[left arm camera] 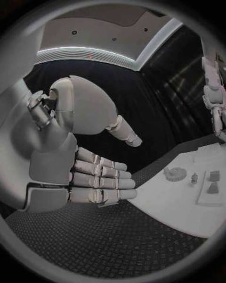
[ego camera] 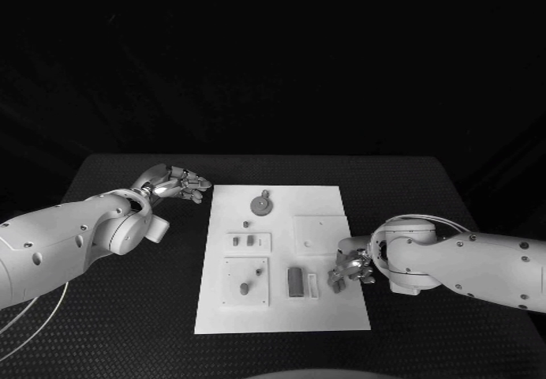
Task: Assemble the parts on the task board
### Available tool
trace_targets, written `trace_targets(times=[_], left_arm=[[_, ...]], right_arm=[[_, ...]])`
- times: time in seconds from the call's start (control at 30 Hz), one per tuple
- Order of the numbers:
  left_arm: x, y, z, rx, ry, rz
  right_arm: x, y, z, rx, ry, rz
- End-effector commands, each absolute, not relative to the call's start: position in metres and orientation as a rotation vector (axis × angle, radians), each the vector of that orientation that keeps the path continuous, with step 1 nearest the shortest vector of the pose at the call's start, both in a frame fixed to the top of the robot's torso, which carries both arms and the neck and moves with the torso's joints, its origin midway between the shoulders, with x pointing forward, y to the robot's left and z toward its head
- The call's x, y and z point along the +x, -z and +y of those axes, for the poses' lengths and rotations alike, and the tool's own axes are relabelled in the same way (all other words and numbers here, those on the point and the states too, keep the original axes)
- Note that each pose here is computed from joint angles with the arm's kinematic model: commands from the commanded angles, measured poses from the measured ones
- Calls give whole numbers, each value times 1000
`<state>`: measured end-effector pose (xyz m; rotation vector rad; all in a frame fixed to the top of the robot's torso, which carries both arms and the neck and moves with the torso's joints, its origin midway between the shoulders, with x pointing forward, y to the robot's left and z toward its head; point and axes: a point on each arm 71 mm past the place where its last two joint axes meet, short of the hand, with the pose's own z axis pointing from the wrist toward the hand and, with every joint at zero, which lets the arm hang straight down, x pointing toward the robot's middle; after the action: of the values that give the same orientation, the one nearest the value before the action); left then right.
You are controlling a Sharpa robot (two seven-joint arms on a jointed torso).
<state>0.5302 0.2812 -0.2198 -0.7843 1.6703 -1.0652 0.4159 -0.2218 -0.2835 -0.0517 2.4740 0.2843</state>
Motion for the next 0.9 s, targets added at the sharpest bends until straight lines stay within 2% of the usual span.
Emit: trace_targets(times=[0.03, 0.4, 0.67, 0.9], left_arm=[[530, 219, 279, -781, 1081, 1667], [530, 219, 279, -782, 1082, 1671], [530, 219, 279, -781, 1083, 1672], [529, 219, 279, -781, 1083, 1672]], right_arm=[[416, 288, -232, -101, -182, 2486], [421, 283, -231, -346, -30, 2391], [420, 281, -223, -448, 6, 2352], [418, 282, -217, -462, -8, 2372]])
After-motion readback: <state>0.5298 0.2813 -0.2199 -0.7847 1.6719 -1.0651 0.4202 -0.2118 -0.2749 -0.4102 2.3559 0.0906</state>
